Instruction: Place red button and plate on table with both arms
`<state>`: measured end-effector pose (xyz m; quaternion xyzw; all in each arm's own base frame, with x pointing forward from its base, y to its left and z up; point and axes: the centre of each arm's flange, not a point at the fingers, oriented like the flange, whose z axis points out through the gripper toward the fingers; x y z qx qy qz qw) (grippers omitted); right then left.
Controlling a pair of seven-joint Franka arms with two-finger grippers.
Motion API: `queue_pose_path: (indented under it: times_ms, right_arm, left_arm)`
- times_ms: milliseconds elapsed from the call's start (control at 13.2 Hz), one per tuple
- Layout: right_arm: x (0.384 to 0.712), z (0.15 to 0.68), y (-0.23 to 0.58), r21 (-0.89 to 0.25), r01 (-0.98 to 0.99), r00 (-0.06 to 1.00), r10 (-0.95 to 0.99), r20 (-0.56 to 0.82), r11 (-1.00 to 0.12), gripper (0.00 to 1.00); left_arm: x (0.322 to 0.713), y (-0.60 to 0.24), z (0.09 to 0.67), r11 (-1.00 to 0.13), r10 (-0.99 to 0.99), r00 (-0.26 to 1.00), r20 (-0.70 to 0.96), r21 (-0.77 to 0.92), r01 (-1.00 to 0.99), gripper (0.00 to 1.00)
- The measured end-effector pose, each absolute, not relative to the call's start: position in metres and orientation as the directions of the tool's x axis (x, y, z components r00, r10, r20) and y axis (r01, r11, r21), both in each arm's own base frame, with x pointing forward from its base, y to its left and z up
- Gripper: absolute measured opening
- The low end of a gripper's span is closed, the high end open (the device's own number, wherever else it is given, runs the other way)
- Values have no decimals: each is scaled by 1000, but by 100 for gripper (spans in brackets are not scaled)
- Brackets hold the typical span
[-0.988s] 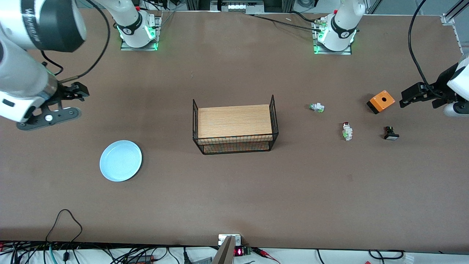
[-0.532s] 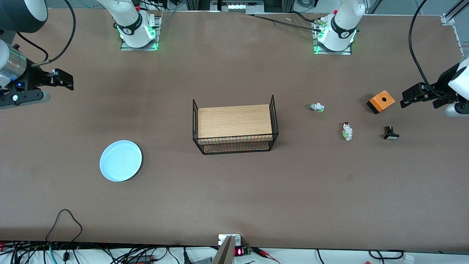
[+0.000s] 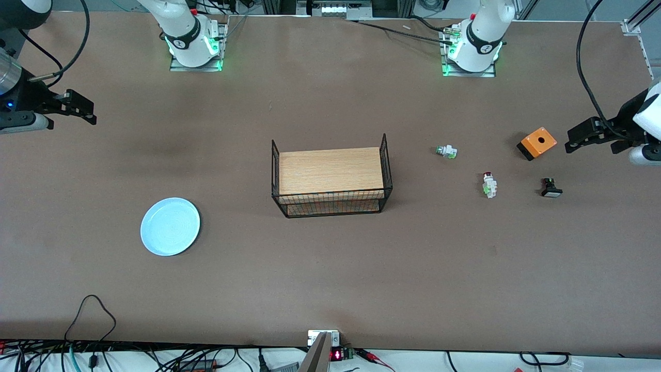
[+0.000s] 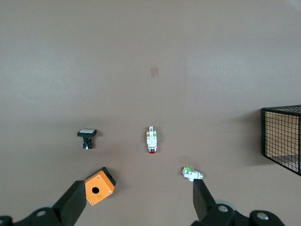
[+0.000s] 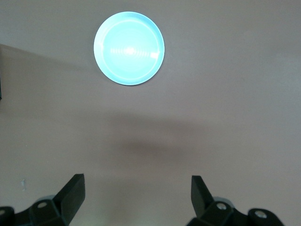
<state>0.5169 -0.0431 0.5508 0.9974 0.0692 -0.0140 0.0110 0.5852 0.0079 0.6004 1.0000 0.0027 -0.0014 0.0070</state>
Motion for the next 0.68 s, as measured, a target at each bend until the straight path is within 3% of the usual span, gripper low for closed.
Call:
queue_pose_path:
  times_ms: [456, 684]
  right_arm:
    - [508, 562, -41, 4, 117, 987, 116, -115, -993, 100]
    - [526, 581, -42, 1, 78, 985, 77, -151, -997, 100]
  left_arm:
    - [585, 7, 600, -1000, 4, 1000, -3, 14, 4, 100]
    - [585, 7, 600, -1000, 16, 1000, -5, 14, 16, 100]
